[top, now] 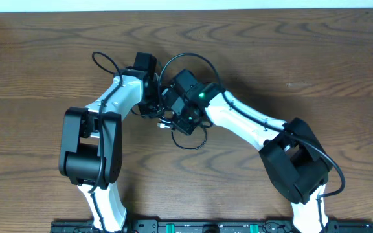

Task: Untangle cables

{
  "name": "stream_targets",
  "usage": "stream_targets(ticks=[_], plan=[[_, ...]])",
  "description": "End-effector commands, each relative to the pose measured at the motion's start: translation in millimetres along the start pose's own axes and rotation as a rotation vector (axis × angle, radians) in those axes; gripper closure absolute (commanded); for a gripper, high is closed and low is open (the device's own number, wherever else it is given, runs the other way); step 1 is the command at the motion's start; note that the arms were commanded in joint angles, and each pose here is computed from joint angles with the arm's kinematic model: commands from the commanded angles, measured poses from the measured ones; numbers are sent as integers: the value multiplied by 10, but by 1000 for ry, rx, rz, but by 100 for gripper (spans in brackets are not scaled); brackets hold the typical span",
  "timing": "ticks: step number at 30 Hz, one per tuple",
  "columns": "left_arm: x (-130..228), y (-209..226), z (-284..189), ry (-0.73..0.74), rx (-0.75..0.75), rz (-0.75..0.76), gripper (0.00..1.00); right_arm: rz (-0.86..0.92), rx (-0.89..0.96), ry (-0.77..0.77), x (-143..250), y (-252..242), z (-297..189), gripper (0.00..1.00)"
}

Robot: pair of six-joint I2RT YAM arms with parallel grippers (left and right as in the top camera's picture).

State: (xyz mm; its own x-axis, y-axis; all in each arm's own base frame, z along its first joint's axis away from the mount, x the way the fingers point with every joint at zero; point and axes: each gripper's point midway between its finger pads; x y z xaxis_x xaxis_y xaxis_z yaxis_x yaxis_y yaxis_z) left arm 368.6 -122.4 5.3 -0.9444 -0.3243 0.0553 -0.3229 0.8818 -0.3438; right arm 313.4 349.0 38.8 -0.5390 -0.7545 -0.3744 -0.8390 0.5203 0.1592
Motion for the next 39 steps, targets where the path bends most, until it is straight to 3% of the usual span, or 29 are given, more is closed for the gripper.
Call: stream_targets(ticks=[1, 7, 11, 20, 27, 34, 39], plan=[[32, 128, 63, 26, -24, -26, 64, -25, 60, 7, -12, -74, 17, 74], [32, 127, 63, 26, -23, -26, 64, -25, 121, 19, 8, -180, 7, 73], [32, 127, 63, 26, -23, -26, 64, -25, 150, 28, 25, -228, 1, 66], [32, 127, 63, 26, -23, -26, 64, -11, 145, 27, 23, -213, 5, 61], [32, 127, 63, 26, -23, -26, 64, -6, 15, 30, 52, 14, 24, 55], [32, 127, 63, 26, -23, -26, 64, -49, -4, 63, 160, 58, 64, 60], [32, 127, 63, 26, -23, -26, 64, -44, -83, 54, 167, 194, 75, 54]])
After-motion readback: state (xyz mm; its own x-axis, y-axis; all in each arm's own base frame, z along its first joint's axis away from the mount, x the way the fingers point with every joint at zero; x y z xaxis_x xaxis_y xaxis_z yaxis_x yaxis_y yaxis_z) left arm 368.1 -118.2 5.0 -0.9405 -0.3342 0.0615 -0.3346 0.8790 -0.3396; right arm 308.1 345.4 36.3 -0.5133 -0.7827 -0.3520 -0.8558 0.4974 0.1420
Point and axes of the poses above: each gripper's point midway between its finger pads, its own z axis out along the fingers, its own y axis along the line the jaws close on, x = y × z
